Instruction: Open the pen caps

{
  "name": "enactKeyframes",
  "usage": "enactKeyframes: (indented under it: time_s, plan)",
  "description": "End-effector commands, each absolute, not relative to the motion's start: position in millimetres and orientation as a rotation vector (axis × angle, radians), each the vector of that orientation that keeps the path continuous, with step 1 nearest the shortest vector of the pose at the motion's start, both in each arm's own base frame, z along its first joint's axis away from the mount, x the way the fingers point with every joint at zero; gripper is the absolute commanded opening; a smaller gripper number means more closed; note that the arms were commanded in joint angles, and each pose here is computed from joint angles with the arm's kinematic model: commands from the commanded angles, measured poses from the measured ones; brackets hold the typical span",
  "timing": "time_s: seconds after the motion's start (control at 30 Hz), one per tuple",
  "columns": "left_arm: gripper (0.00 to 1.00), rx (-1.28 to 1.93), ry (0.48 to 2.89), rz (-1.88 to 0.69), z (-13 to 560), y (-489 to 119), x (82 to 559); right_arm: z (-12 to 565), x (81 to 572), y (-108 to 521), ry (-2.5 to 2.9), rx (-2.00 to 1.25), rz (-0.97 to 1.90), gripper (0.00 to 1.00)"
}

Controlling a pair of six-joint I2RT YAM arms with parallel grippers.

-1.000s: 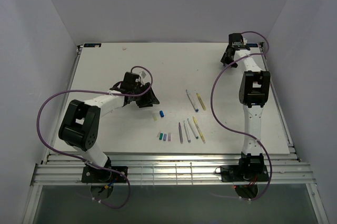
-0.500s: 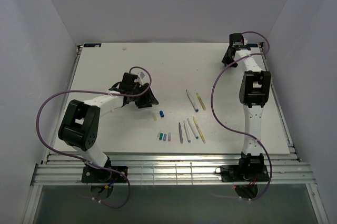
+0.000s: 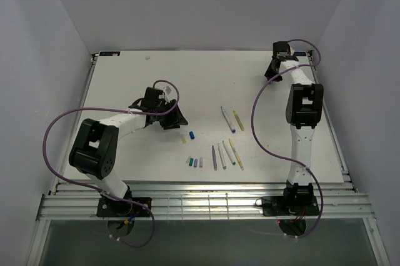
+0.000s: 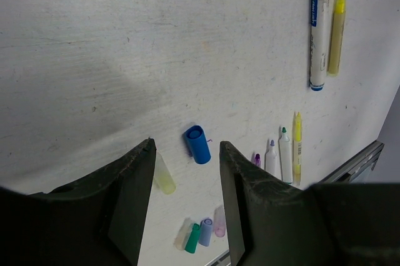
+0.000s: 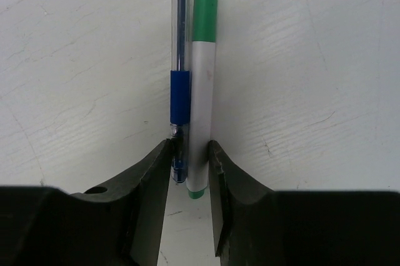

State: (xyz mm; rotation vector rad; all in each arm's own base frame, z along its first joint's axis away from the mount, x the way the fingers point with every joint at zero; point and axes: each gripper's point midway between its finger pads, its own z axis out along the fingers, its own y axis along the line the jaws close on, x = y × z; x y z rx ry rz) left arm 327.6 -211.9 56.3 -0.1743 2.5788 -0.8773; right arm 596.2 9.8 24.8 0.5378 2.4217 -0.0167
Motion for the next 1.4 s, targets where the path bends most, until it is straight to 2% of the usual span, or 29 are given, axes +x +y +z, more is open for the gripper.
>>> enactKeyframes:
  time_s: [0.0,0.2,0.53,0.63,0.8,0.9,1.07,1.37]
  plan:
    - [0.56,-0.141,2.52,-0.917,75.2,-213.4,328.1,-16.2,551.3,16.0,2.616,0.557,-0.037,0.34]
    - [0.56,-0.139,2.521,-0.922,75.6,-212.9,324.5,-14.3,542.2,17.0,2.632,0.556,-0.038,0.3]
    - [0.56,-0.136,2.518,-0.932,80.4,-212.0,320.2,-11.2,499.0,37.5,2.715,0.483,-0.014,0.3]
    - [0.56,-0.137,2.52,-0.934,80.0,-211.4,317.7,-9.6,484.2,41.0,2.746,0.46,-0.019,0.36]
    - [0.56,-0.14,2.52,-0.938,80.3,-210.7,312.9,-0.5,473.6,37.6,2.746,0.43,-0.036,0.52]
    - [0.56,-0.143,2.516,-0.937,80.9,-209.3,311.0,4.2,463.9,36.6,2.75,0.417,-0.037,0.56]
    - [0.56,-0.136,2.508,-0.946,84.6,-210.2,309.8,-0.7,449.1,33.4,2.762,0.418,-0.057,0.57]
    - [0.56,-0.134,2.516,-0.939,82.0,-206.3,301.6,-3.4,453.6,19.2,2.745,0.465,-0.121,0.55]
